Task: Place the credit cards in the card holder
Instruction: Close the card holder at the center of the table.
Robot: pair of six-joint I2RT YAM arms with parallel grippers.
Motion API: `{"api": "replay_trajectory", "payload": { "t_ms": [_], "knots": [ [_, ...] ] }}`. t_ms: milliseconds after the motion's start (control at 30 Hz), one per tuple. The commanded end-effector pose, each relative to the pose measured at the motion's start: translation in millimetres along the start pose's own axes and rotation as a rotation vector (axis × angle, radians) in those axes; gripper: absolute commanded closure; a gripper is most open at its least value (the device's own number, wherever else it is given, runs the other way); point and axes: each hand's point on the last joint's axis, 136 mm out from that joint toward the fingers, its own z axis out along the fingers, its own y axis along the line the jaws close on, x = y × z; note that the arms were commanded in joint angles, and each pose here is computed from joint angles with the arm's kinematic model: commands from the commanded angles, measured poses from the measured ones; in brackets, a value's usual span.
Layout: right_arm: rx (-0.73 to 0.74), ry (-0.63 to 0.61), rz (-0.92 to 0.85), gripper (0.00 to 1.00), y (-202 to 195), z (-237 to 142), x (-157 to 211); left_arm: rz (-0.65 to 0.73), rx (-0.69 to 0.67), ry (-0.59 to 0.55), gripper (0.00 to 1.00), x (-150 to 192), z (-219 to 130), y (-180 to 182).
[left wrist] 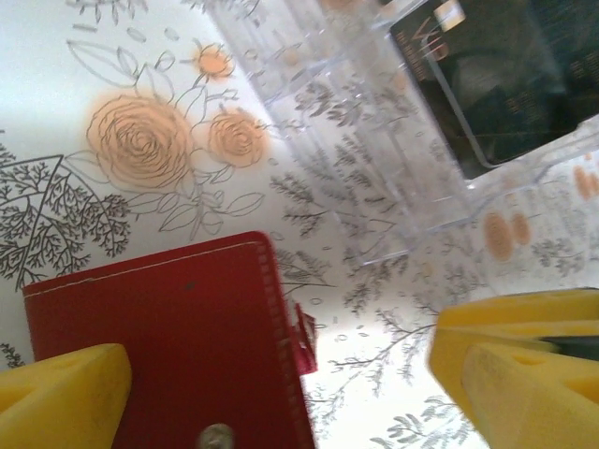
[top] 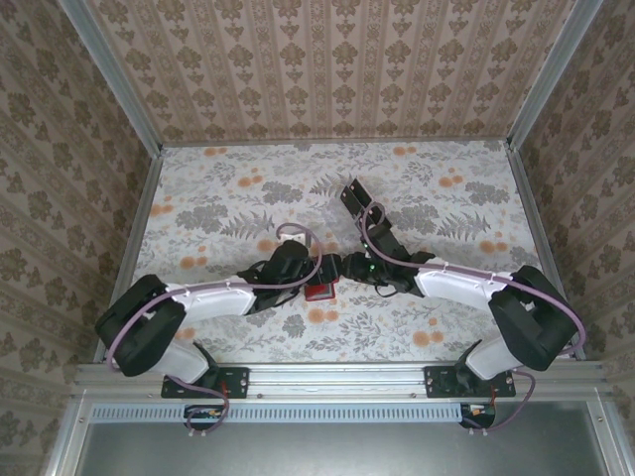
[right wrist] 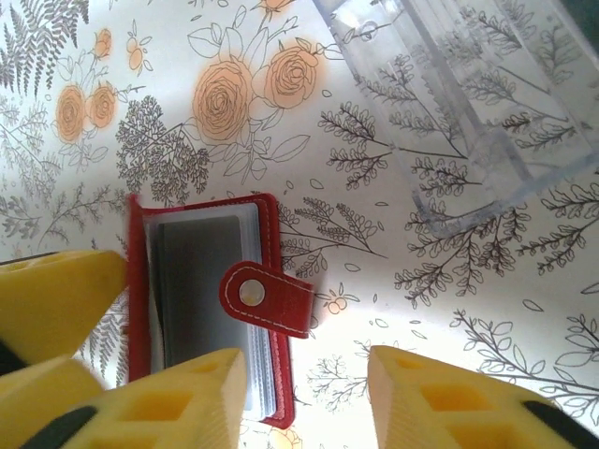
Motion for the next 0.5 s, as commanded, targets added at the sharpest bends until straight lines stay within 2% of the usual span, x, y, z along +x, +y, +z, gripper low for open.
{"api": "replay_trajectory", "payload": {
  "t_ms": [0, 133, 233, 467],
  "knots": [
    [-0.050, -0.007, 0.035, 0.67, 1, -5, 4, 0.000, -0.004, 0.005, 0.00, 6, 8, 4],
    [-0.118, -0.012, 0.059, 0.81, 8, -4, 8, -0.007, -0.024, 0.019, 0.00, 15, 13, 13],
    [-0.157, -0.007, 0.078, 0.89, 13, -1, 12, -0.014, -0.028, 0.019, 0.00, 18, 14, 17],
    [-0.239, 0.016, 0.115, 0.96, 30, 14, 21, -0.020, -0.031, 0.014, 0.00, 21, 13, 18]
  ]
}}
